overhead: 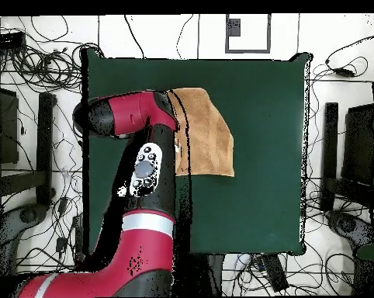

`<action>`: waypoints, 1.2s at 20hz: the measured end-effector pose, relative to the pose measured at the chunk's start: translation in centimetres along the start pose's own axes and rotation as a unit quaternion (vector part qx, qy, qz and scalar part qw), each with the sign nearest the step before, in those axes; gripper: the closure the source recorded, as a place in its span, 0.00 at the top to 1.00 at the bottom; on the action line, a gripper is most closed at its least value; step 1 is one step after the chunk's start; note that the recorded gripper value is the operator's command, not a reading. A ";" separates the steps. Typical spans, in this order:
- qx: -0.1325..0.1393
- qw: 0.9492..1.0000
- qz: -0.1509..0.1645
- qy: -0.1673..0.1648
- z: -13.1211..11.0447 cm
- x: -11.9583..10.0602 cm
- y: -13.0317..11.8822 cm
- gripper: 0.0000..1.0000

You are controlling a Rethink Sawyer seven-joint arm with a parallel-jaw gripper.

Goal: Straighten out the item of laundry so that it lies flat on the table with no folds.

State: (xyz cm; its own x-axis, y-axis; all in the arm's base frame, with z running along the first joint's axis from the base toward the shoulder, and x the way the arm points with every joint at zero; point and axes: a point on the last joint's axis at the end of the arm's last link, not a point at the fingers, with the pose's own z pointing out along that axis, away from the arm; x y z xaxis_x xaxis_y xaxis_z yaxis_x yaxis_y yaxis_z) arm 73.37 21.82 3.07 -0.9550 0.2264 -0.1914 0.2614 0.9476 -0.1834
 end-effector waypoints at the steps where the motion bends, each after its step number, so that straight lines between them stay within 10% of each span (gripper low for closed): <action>1: 0.004 1.000 0.000 -0.001 0.3 0.1 0.2 0.00; 16: 0.042 0.998 0.045 -0.008 2.8 1.5 1.7 0.00; 24: 0.016 0.996 0.091 0.004 -0.8 0.1 0.0 0.00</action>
State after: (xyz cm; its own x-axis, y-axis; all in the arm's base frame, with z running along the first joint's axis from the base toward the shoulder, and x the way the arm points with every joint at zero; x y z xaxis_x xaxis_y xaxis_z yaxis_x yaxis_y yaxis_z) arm 73.21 22.04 3.85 -0.8928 0.3949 -0.2169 0.4339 0.8832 -0.1779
